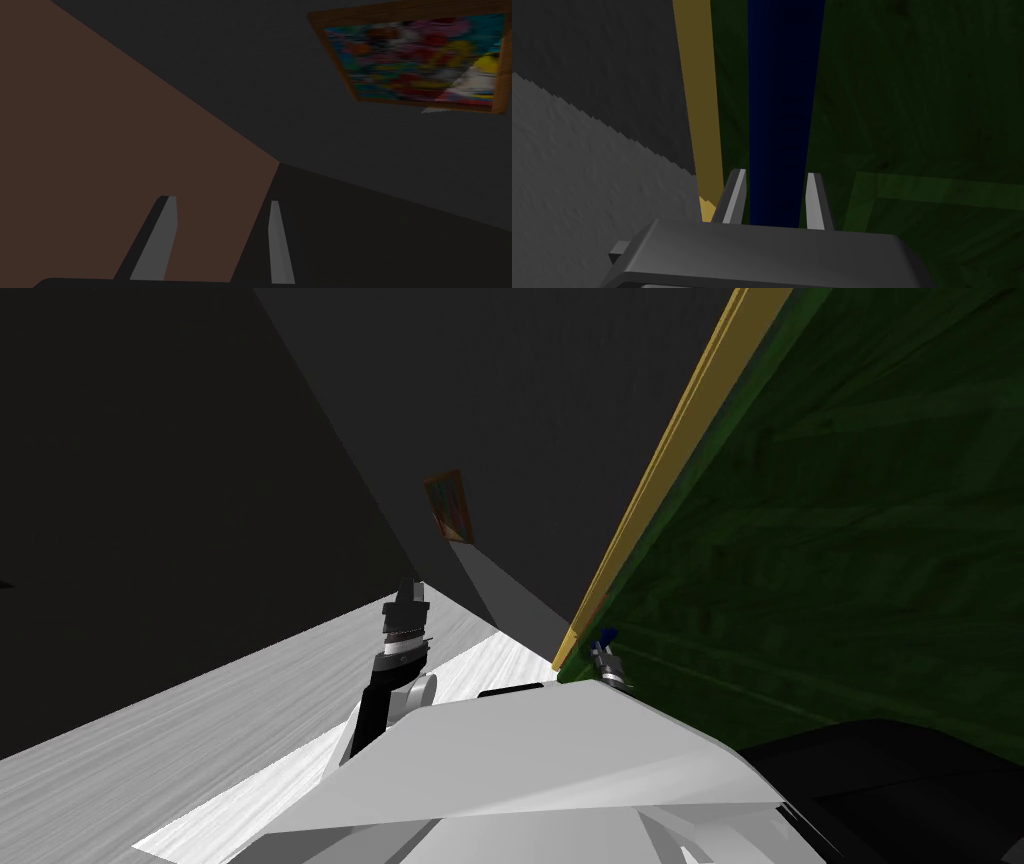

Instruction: Pull the door open

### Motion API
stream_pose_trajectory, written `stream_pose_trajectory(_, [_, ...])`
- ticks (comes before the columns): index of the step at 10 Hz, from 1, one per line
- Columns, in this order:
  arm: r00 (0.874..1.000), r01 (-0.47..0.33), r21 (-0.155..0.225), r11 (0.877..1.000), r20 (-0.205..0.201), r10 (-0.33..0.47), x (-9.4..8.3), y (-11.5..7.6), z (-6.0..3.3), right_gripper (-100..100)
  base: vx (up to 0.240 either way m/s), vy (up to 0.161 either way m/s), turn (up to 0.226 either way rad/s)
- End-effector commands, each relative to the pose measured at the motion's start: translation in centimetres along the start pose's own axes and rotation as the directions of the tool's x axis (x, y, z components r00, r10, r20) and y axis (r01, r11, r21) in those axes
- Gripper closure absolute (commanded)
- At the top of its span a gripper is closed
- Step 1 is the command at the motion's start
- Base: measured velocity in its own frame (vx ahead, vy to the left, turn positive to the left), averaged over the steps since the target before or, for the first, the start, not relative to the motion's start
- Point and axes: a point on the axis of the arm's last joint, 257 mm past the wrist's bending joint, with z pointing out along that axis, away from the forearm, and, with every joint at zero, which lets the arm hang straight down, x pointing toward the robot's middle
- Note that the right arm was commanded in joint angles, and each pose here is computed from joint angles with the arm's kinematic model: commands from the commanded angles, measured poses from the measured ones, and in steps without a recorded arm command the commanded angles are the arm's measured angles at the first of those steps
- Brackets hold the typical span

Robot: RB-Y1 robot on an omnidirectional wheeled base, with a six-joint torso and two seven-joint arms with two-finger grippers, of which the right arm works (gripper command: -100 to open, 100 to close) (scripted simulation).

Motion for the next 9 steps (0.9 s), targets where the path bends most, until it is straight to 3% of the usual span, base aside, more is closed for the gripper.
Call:
stream_pose_trajectory(1, [1.000,-0.001,0.028,1.000,0.005,0.001,-0.1,-0.7,-0.23,100,-0.196,0.046,0.039])
stream_pose_trajectory(2, [1.000,-0.003,0.047,0.999,0.007,0.003,-0.1,-1.2,-0.39,100,-0.230,0.039,0.044])
stream_pose_trajectory(3, [1.000,-0.001,0.035,0.999,0.002,0.001,0.1,-0.8,-0.17,100,-0.109,0.021,0.017])
stream_pose_trajectory(4, [1.000,-0.002,0.071,0.997,0.006,0.002,-0.1,-1.7,-0.73,100,-0.165,-0.006,0.064])
stream_pose_trajectory(9, [1.000,-0.004,0.176,0.984,0.007,0.003,0.0,-4.1,-2.43,100,-0.246,-0.002,0.064])
